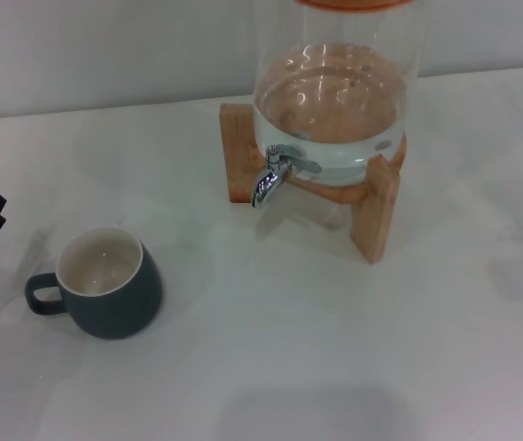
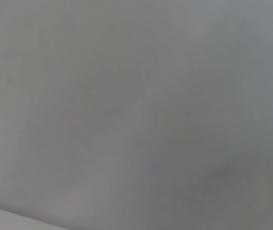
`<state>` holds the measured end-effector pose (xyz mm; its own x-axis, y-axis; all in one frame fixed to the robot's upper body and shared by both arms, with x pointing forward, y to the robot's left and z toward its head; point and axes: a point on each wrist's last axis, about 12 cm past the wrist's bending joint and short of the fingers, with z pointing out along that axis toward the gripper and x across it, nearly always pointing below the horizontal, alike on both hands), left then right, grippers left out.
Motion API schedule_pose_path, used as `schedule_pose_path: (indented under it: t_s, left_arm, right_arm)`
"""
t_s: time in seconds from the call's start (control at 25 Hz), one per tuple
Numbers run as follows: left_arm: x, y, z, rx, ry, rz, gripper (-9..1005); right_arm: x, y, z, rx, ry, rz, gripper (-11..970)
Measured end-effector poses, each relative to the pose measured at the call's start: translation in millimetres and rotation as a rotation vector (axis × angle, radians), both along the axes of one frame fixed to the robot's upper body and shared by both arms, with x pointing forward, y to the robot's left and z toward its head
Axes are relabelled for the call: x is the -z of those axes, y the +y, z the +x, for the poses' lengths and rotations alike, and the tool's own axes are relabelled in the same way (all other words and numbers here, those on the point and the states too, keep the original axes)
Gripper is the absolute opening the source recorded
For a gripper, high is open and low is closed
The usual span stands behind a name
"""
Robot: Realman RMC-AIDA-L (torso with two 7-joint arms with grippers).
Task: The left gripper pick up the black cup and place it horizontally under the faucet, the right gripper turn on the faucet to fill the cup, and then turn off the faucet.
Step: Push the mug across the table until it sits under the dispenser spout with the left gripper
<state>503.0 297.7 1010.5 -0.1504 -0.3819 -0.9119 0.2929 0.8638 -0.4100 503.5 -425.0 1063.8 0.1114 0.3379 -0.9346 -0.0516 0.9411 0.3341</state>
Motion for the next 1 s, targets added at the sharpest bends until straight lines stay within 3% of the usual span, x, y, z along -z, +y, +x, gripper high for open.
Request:
schedule_pose_path:
  t_s: [0.56,1.0]
  left_arm:
    - [5.1,-12,-11.9,0.050,0.006,-0.020,770]
    - [11.5,-3,-25.4,0.021,0.021,0.004,768]
  right_arm:
    - [-0.4,-2,1.9,0.007,0.009,-0.004,810]
    - [-1.1,-2,6.1,0.011,0.015,-0.012,810]
